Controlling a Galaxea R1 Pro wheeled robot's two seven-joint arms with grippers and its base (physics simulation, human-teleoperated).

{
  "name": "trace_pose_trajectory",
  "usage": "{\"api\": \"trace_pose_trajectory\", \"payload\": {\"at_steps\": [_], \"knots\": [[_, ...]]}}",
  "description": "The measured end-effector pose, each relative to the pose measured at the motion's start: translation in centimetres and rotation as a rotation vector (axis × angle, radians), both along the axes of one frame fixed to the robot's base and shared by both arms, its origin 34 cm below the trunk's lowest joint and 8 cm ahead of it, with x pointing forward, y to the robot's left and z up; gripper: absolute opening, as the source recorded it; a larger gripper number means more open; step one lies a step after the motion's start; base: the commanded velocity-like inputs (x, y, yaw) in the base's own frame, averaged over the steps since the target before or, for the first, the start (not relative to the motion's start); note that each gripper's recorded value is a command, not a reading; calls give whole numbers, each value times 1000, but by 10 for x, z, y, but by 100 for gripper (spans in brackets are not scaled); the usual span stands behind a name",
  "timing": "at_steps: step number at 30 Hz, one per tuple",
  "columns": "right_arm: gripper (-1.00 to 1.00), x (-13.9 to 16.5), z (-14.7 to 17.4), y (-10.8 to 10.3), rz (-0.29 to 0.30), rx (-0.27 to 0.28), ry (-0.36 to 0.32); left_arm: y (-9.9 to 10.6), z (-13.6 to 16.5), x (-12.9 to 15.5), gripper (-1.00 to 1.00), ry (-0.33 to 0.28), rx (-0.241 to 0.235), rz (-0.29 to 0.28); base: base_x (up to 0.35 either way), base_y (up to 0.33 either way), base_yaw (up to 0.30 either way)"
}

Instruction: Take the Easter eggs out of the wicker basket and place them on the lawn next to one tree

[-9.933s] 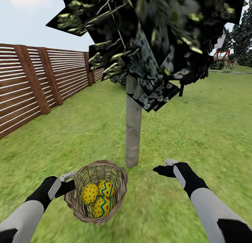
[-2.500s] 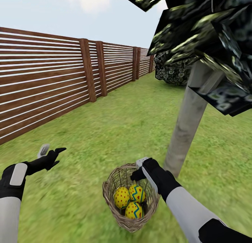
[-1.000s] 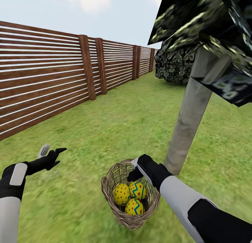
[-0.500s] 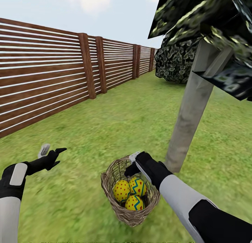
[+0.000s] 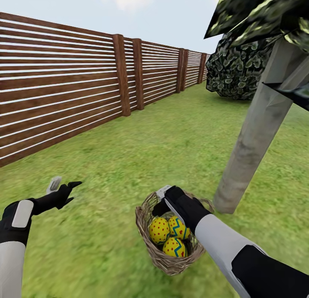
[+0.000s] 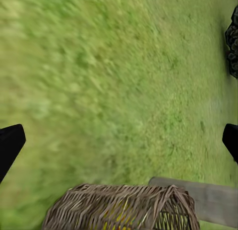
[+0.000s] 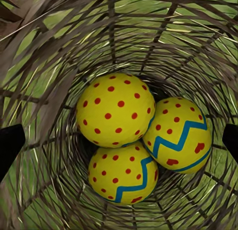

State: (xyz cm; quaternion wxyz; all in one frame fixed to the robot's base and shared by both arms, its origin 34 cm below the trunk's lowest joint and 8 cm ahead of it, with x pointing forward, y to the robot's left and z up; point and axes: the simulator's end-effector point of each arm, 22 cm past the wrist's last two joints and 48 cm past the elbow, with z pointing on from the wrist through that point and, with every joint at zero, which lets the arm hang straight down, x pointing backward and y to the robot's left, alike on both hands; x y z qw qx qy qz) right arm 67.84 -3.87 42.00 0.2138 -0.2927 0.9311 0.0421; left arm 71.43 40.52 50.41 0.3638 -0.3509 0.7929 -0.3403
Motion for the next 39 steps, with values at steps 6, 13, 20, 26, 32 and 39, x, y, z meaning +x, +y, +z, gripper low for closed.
{"api": "trace_pose_trajectory", "payload": {"at_steps": [6, 13, 20, 26, 32, 39], "knots": [[100, -1, -2, -3, 1, -10, 3, 0, 0, 0, 100, 0, 1, 0, 0, 0, 5], [100, -2, -3, -4, -1, -11, 7, 0, 0, 0, 100, 0, 2, -1, 158, 0, 0], [100, -4, -4, -2, -1, -6, 15, 0, 0, 0, 100, -1, 2, -1, 77, 0, 0], [100, -8, -7, -4, -5, -15, 36, 0, 0, 0, 100, 0, 2, -1, 2, 0, 0], [100, -9, -7, -5, -8, -17, 40, -1, 0, 0, 100, 1, 1, -2, 127, 0, 0], [100, -11, -11, -7, -11, -21, 51, -1, 0, 0, 100, 0, 1, -2, 173, 0, 0]]}}
